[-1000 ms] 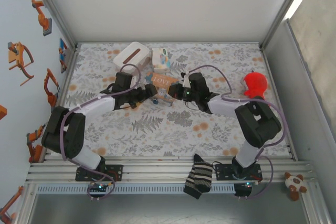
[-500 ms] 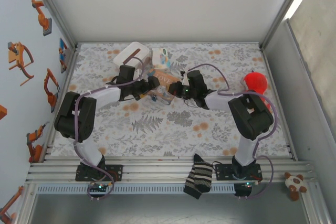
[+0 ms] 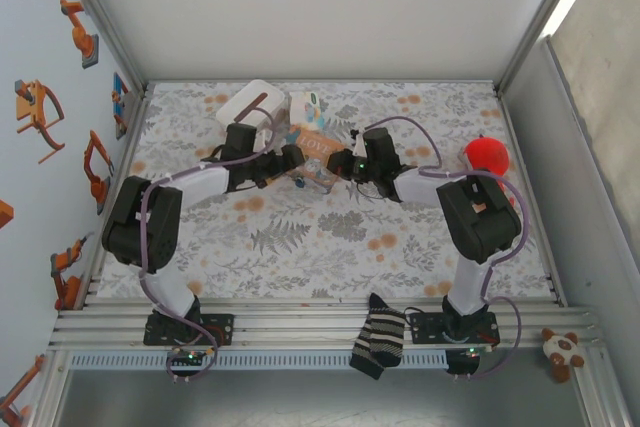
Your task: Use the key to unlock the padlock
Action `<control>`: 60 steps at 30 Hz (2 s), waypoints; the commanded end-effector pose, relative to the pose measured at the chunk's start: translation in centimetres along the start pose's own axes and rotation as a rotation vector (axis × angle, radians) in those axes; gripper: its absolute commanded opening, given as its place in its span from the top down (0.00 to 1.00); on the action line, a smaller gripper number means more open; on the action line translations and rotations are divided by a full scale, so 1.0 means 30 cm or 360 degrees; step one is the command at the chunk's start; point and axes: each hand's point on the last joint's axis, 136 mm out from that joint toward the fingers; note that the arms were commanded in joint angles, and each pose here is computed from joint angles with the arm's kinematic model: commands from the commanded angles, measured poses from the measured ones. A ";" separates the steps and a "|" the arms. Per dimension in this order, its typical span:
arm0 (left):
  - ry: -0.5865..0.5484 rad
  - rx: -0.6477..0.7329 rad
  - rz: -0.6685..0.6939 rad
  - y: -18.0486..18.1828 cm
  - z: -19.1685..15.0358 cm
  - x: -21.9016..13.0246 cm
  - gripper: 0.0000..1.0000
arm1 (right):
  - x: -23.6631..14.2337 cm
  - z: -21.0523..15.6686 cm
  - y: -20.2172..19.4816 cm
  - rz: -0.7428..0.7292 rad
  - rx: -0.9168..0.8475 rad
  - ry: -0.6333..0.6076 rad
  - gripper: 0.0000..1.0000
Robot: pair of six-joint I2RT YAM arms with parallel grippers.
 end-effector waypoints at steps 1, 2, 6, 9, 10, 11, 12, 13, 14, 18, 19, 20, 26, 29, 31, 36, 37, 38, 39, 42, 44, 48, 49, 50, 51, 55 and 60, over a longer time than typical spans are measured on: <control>-0.0133 0.0164 -0.0066 -0.046 0.005 -0.097 0.02 | 0.003 0.021 0.024 0.0031 -0.0037 0.0011 1.00; -0.0151 0.0180 -0.0066 -0.040 -0.005 -0.113 0.01 | -0.003 0.031 0.038 0.0043 -0.0044 0.0004 1.00; -0.0217 0.0240 -0.0068 -0.012 -0.053 -0.177 0.00 | -0.034 0.078 0.095 0.0069 -0.0107 -0.0042 1.00; -0.0205 0.0247 -0.0101 0.005 -0.094 -0.188 0.03 | -0.025 0.092 0.109 0.0095 -0.0107 -0.0047 1.00; -0.0195 0.0247 -0.0128 0.004 -0.105 -0.186 0.06 | -0.018 0.094 0.110 0.0105 -0.0097 -0.0045 1.00; -0.0181 0.0242 -0.0148 0.008 -0.116 -0.182 0.09 | -0.010 0.098 0.111 0.0119 -0.0090 -0.0051 1.00; -0.0168 0.0237 -0.0158 0.013 -0.126 -0.176 0.12 | -0.003 0.103 0.112 0.0131 -0.0082 -0.0058 1.00; -0.0154 0.0236 -0.0163 0.020 -0.133 -0.168 0.14 | 0.002 0.108 0.112 0.0140 -0.0075 -0.0067 1.00; -0.0136 0.0237 -0.0166 0.027 -0.142 -0.160 0.16 | 0.010 0.112 0.111 0.0146 -0.0068 -0.0074 1.00; -0.0105 0.0257 -0.0201 0.040 -0.153 -0.128 0.21 | 0.032 0.120 0.103 0.0142 -0.0058 -0.0069 1.00; -0.0097 0.0259 -0.0211 0.042 -0.154 -0.117 0.21 | 0.037 0.117 0.098 0.0135 -0.0054 -0.0064 1.00; -0.0091 0.0259 -0.0222 0.044 -0.153 -0.105 0.22 | 0.040 0.118 0.095 0.0132 -0.0055 -0.0064 1.00; -0.0060 0.0283 -0.0321 0.049 -0.146 -0.031 0.32 | 0.067 0.100 0.068 0.0110 -0.0047 -0.0018 1.00; -0.0054 0.0293 -0.0319 0.061 -0.139 -0.001 0.34 | 0.072 0.082 0.044 0.0068 -0.0042 0.0015 1.00; -0.0067 0.0300 -0.0330 0.063 -0.131 0.012 0.36 | 0.072 0.068 0.029 0.0036 -0.0046 0.0041 1.00; -0.0076 0.0330 -0.0353 0.062 -0.106 0.049 0.39 | 0.067 0.055 0.013 -0.0009 -0.0063 0.0070 1.00; -0.0071 0.0336 -0.0353 0.062 -0.100 0.058 0.40 | 0.066 0.053 0.011 -0.0018 -0.0064 0.0074 1.00; -0.0067 0.0342 -0.0357 0.060 -0.094 0.067 0.42 | 0.066 0.050 0.007 -0.0026 -0.0065 0.0081 1.00; -0.0067 0.0347 -0.0365 0.059 -0.088 0.074 0.43 | 0.067 0.048 0.003 -0.0033 -0.0065 0.0086 1.00; -0.0070 0.0348 -0.0384 0.062 -0.065 0.099 0.46 | 0.071 0.042 -0.007 -0.0047 -0.0067 0.0099 1.00; -0.0079 0.0347 -0.0395 0.065 -0.050 0.113 0.48 | 0.073 0.037 -0.011 -0.0052 -0.0065 0.0109 1.00; -0.0063 0.0348 -0.0427 0.064 -0.048 0.136 0.51 | 0.073 0.031 -0.016 -0.0061 -0.0069 0.0122 1.00; -0.0055 0.0342 -0.0440 0.063 -0.052 0.141 0.52 | 0.072 0.031 -0.015 -0.0063 -0.0073 0.0125 1.00; -0.0050 0.0334 -0.0454 0.062 -0.056 0.146 0.54 | 0.073 0.027 -0.019 -0.0068 -0.0074 0.0134 1.00; -0.0046 0.0327 -0.0470 0.061 -0.061 0.149 0.55 | 0.073 0.027 -0.018 -0.0071 -0.0079 0.0137 1.00; -0.0014 0.0300 -0.0510 0.061 -0.090 0.165 0.58 | 0.074 0.025 -0.020 -0.0073 -0.0080 0.0144 1.00; 0.0004 0.0299 -0.0500 0.057 -0.092 0.170 0.59 | 0.074 0.024 -0.021 -0.0073 -0.0078 0.0144 1.00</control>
Point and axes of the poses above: each hand's point on the last joint's axis, 136 mm out from that joint toward the fingers, its own x axis out along the fingers, its own y axis along the line the jaws close on, z = x × y, and after that the axes turned 6 degrees about -x, right-handed
